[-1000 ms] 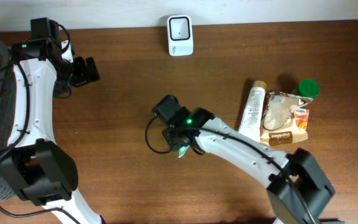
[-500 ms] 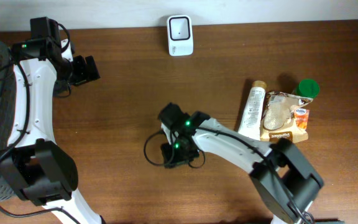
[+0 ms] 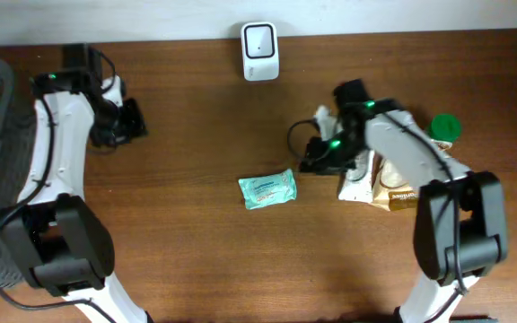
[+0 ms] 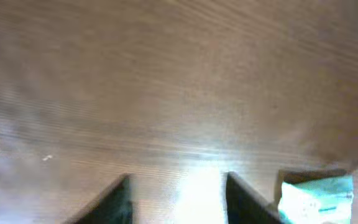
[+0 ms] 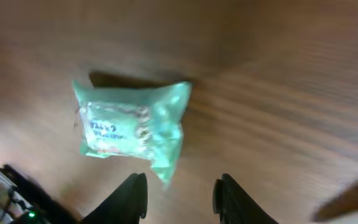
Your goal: Scan the item barcode
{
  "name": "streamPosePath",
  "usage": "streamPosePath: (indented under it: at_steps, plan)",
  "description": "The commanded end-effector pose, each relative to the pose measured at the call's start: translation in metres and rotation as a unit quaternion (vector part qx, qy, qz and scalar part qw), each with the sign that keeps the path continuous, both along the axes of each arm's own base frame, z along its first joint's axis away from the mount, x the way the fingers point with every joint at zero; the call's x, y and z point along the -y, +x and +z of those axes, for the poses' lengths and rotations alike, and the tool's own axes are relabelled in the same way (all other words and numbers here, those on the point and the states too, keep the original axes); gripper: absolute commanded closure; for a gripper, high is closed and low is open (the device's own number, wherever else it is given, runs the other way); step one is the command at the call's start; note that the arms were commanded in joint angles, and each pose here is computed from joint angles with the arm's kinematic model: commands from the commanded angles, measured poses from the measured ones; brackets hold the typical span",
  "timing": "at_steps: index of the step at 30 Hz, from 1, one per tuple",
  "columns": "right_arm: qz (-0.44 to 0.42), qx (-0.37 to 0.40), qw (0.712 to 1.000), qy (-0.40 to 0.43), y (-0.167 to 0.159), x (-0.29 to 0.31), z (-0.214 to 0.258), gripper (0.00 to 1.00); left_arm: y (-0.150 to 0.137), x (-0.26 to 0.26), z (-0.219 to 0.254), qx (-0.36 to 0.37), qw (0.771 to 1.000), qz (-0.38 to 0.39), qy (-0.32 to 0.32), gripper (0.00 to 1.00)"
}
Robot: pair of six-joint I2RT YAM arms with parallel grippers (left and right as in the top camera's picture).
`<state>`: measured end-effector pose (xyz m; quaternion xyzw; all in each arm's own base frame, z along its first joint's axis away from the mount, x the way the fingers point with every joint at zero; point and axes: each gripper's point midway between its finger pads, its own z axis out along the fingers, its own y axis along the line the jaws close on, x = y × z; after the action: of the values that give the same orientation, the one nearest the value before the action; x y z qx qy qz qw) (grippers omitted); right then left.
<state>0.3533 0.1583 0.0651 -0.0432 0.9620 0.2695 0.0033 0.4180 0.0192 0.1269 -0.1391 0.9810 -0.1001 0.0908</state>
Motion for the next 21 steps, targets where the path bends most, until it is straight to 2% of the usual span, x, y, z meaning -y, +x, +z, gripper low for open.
streamPosePath:
  at_steps: [1, 3, 4, 6, 10, 16, 19, 20, 21]
  plan:
    - [0.035, -0.017, 0.997, 0.063, -0.003, -0.008, -0.009, 0.64, -0.026, 0.059, -0.041, -0.057, 0.995, -0.013, -0.084, 1.0]
    - [0.038, -0.043, 0.994, 0.088, -0.007, -0.015, -0.022, 0.61, -0.039, 0.103, -0.06, -0.069, 0.99, -0.049, -0.112, 1.0]
    - [0.041, -0.054, 0.994, 0.088, -0.01, -0.018, -0.031, 0.62, -0.051, 0.131, -0.078, -0.082, 0.989, -0.056, -0.113, 1.0]
    - [0.051, -0.067, 0.993, 0.086, -0.016, -0.026, -0.041, 0.75, -0.06, 0.17, -0.101, -0.075, 0.987, -0.059, -0.129, 1.0]
    - [0.072, -0.083, 0.989, 0.095, -0.028, -0.047, -0.05, 0.77, -0.071, 0.215, -0.103, -0.059, 0.981, -0.115, -0.142, 1.0]
    - [0.067, -0.083, 0.989, 0.107, -0.027, -0.058, -0.048, 0.76, -0.072, 0.222, -0.103, -0.055, 0.98, -0.125, -0.142, 1.0]
    - [0.066, -0.077, 0.988, 0.116, -0.023, -0.06, -0.047, 0.76, -0.066, 0.205, -0.103, -0.053, 0.986, -0.108, -0.117, 1.0]
    - [0.066, -0.077, 0.988, 0.116, -0.023, -0.06, -0.047, 0.75, -0.044, 0.186, -0.071, -0.026, 0.986, -0.119, -0.114, 1.0]
    - [0.065, -0.078, 0.988, 0.116, -0.023, -0.06, -0.047, 0.75, -0.038, 0.18, -0.051, -0.011, 0.985, -0.128, -0.112, 1.0]
